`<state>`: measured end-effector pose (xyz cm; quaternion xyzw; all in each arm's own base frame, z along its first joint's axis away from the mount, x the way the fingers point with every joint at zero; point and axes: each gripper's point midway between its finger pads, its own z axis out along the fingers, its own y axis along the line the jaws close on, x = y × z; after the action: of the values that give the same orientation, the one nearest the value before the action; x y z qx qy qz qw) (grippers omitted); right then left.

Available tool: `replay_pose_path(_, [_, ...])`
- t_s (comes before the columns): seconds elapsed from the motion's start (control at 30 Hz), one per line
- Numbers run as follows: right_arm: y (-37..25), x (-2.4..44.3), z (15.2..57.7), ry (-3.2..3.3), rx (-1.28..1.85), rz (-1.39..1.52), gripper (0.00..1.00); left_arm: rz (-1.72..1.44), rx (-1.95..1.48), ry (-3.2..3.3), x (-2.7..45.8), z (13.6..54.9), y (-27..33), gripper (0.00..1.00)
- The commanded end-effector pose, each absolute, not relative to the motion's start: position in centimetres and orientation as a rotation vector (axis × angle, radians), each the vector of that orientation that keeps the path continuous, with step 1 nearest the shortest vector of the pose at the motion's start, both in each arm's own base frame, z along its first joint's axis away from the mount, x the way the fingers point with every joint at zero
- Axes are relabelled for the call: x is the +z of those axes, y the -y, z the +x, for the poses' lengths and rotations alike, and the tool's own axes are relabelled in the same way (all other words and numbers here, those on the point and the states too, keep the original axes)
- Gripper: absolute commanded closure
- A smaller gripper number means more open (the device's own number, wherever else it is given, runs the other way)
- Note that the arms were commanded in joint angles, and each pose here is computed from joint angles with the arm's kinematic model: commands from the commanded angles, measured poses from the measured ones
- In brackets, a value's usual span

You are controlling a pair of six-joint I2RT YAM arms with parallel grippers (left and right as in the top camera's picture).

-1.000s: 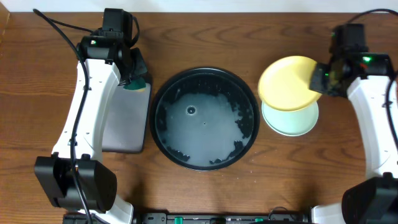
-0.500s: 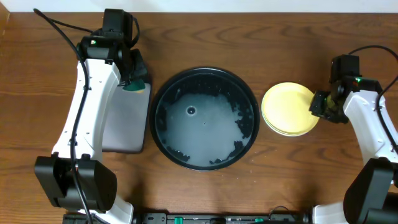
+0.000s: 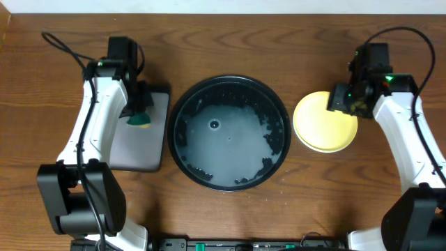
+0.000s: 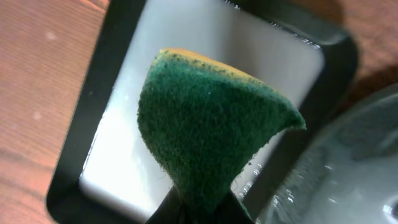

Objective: Clean dirty plates on tray and stack at the side

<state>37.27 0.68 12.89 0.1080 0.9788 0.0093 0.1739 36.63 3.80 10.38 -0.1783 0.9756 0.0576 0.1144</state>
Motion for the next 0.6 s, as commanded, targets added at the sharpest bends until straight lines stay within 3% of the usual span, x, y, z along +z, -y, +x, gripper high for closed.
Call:
replay_pose_path(0.0, [-2.1,13.5,37.8,-2.763,0.044,0.244,0.28,-0.420,0.140,-2.889,8.3,36.2,-3.6,0.92])
replay_pose_path(0.03, [-2.3,13.5,37.7,-2.765,0.045,0.237,0.27,-0.420,0.138,-2.882,7.8,36.3,-3.6,0.92])
replay_pose_path(0.07, [-2.4,13.4,37.6,-2.768,0.046,0.231,0.26,-0.420,0.137,-2.875,7.3,36.3,-3.6,0.85])
replay_pose_path(0.1, [-2.5,13.4,37.6,-2.770,0.047,0.227,0.25,-0.420,0.136,-2.872,7.0,36.3,-3.6,0.72])
replay_pose_path(0.23, [-3.0,13.4,37.5,-2.774,0.048,0.211,0.23,-0.420,0.137,-2.871,6.8,36.3,-3.6,0.41])
replay_pose_path(0.4, [-3.2,13.6,37.6,-2.768,0.051,0.203,0.18,-0.439,0.135,-2.872,7.1,36.1,-3.6,0.30])
replay_pose_path(0.5, [-3.2,14.7,38.0,-2.749,0.055,0.202,0.08,-0.461,0.129,-2.855,8.8,35.8,-3.6,0.27])
replay_pose_path(0.53, [-3.2,15.4,38.3,-2.731,0.059,0.201,0.01,-0.471,0.122,-2.827,10.1,35.8,-3.6,0.27])
replay_pose_path(0.57, [-3.3,16.0,38.5,-2.715,0.062,0.199,0.01,-0.471,0.117,-2.802,11.1,35.9,-3.6,0.27])
